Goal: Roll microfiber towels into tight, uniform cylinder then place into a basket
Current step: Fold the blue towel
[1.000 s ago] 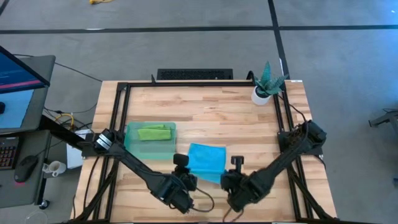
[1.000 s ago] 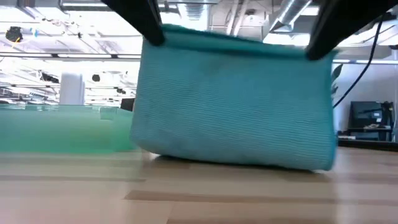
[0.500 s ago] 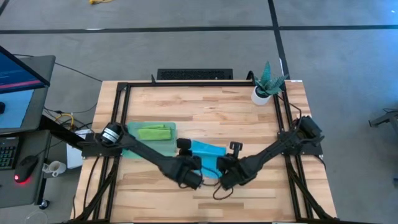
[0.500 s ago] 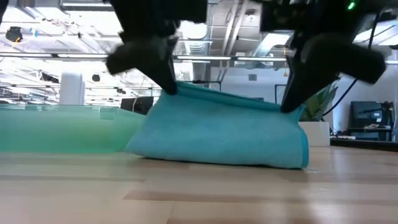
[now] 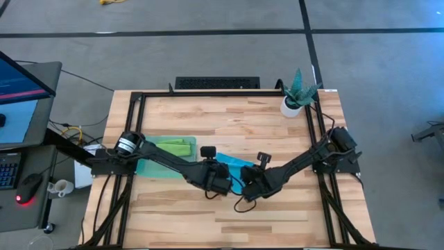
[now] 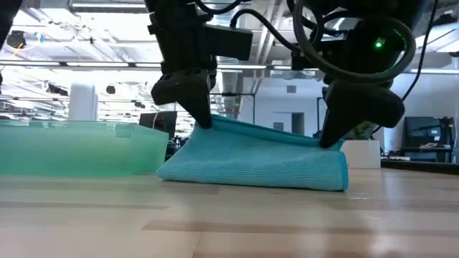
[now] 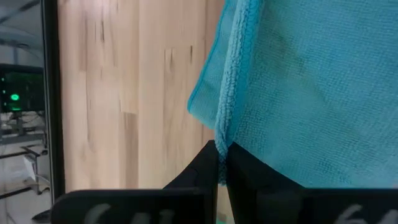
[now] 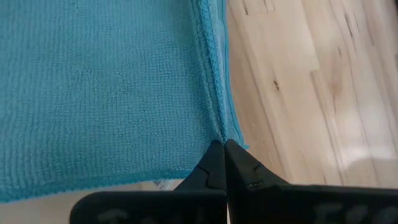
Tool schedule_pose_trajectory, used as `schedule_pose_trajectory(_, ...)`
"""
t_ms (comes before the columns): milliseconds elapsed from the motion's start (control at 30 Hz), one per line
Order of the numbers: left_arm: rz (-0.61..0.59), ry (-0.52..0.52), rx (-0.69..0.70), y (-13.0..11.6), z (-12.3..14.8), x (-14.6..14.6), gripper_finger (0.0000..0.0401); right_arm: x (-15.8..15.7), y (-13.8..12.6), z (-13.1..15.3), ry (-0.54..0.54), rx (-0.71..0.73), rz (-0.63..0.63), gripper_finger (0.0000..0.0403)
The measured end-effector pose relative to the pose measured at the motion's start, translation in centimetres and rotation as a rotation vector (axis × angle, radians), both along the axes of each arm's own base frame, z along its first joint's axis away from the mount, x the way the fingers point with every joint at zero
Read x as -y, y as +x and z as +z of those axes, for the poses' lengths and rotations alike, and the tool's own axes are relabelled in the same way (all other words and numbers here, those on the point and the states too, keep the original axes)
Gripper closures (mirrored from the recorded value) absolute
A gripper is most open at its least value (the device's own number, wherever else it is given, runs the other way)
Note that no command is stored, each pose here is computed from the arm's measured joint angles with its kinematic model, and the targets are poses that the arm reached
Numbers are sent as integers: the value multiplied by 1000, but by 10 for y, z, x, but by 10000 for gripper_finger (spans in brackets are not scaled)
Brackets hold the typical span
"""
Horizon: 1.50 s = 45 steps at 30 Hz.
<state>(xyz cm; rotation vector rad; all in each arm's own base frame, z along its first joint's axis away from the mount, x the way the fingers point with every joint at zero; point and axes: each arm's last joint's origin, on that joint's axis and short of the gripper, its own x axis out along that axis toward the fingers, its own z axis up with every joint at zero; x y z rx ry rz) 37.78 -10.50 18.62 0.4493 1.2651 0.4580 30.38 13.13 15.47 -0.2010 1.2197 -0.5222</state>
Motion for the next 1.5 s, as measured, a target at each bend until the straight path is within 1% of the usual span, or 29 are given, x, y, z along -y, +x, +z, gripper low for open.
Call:
schedule_pose_trajectory(133,14,-3,-1,1,0,-5,392,4,2,0,4,-2,-14,397)
schedule_pose_trajectory(300,14,-46,-21,3,-1,-10,385,10,4,0,5,-2,-34,395)
schedule_pose_trajectory(400,19,-54,-20,4,-1,-12,377,14,6,0,10,-4,-48,395)
schedule_pose_trajectory(533,26,-62,-24,4,-1,-15,359,18,7,0,26,-14,-62,395)
schedule_pose_trajectory(733,28,-67,-32,4,-1,-15,319,22,8,-1,51,-25,-77,395)
schedule_pose_trajectory(867,48,-146,-105,-3,-3,-13,307,23,9,-1,51,-22,-80,395)
schedule_pose_trajectory(1067,62,-109,-126,-13,-2,1,305,26,10,-1,52,-22,-86,391)
schedule_pose_trajectory(1200,53,-115,-110,-17,-2,15,305,27,10,-1,57,-25,-91,368)
schedule_pose_trajectory(1300,9,-105,-97,-21,-2,29,305,26,10,-1,75,-36,-90,340)
schedule_pose_trajectory(1367,-21,-89,-84,-23,-1,37,305,27,9,-1,71,-43,-90,322)
schedule_pose_trajectory(1500,-52,-89,-66,-29,6,47,305,28,7,4,55,-90,-101,289)
